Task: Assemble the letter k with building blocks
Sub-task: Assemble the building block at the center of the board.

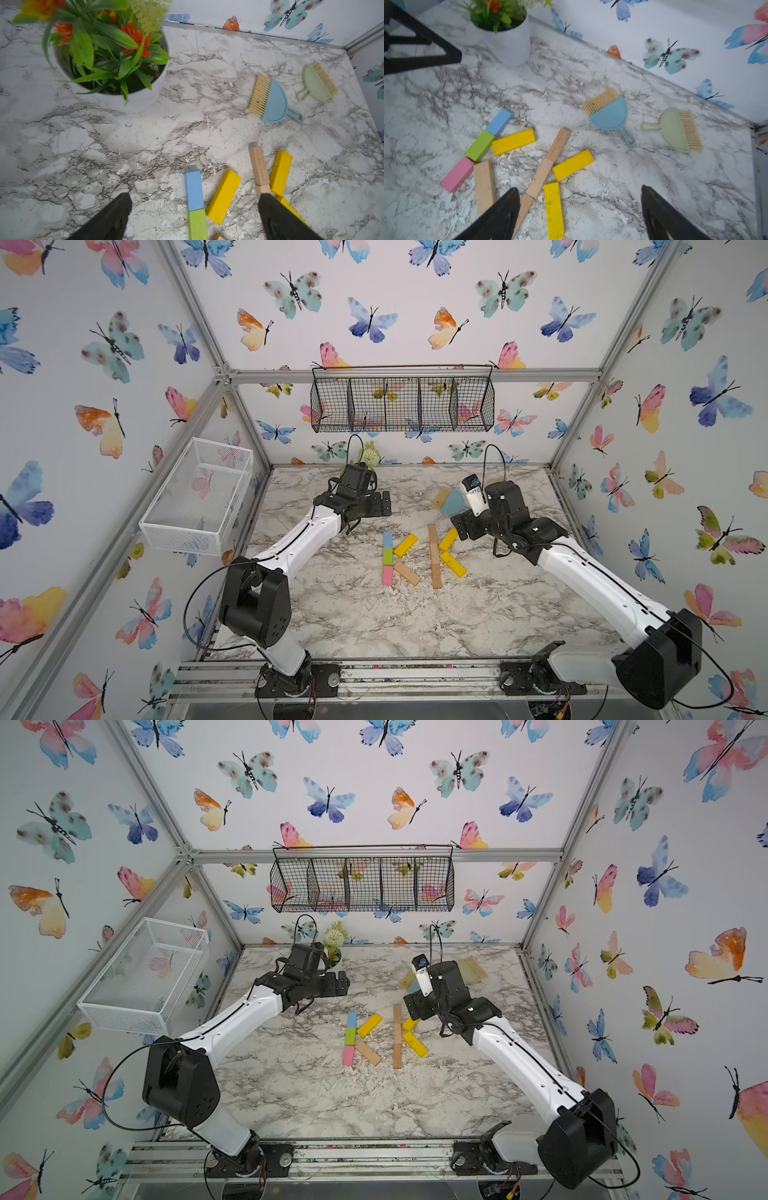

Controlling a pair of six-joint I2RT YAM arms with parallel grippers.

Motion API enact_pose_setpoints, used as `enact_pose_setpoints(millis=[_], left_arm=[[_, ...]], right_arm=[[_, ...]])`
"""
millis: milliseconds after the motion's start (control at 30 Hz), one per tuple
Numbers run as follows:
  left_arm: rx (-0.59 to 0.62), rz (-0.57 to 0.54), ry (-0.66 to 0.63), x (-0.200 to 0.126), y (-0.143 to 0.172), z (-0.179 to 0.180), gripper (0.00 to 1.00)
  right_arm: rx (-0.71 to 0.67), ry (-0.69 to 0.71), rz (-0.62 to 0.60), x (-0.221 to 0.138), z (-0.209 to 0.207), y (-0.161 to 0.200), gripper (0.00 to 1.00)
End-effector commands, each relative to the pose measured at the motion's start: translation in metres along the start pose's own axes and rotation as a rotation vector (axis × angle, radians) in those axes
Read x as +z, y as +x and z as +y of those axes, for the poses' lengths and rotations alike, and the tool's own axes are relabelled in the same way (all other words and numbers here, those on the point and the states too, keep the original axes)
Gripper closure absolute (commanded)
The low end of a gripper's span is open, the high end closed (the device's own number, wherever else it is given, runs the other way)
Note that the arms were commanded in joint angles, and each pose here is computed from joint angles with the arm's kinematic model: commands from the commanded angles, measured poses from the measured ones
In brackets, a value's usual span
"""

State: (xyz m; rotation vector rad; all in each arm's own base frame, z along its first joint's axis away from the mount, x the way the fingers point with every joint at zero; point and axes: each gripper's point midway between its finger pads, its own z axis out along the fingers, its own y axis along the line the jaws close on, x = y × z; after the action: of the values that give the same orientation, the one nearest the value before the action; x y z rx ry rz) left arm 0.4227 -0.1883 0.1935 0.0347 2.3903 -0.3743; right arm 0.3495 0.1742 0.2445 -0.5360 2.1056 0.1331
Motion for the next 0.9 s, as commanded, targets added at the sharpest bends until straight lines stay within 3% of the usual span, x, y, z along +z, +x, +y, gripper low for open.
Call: enact_pose_setpoints(millis=[0,200,467,700,867], left_arm=[[-0.087,-0.044,-0.068,-0.009,-0.016,0.038,0.02],[-0.369,-0.080,-0.075,-0.018,-0.016,0.120,0.02],[-0.494,-0.250,-0.348,-0.073,-0.023,0.213,0.02],[-0.481,-0.309,-0.404,-0.074,-0.004,0.227,0.02],[-0.441,-0.369,-0.435,-0.078,0.002,0.229,0.02]], right_arm=[[0.143,0.113,-0.114,-0.009,-0.045,-0.006,0.03],[0.334,0.138,-0.147,-0.015,-0.098,0.019,0.02],[0.502,0.208,-0.151,-0.009,-0.144,0.063,0.02],[0.621,0.258,-0.172,0.007,-0.167,0.090,0.02],[0.616,0.297,-0.167,0.007,-0.170,0.103,0.02]])
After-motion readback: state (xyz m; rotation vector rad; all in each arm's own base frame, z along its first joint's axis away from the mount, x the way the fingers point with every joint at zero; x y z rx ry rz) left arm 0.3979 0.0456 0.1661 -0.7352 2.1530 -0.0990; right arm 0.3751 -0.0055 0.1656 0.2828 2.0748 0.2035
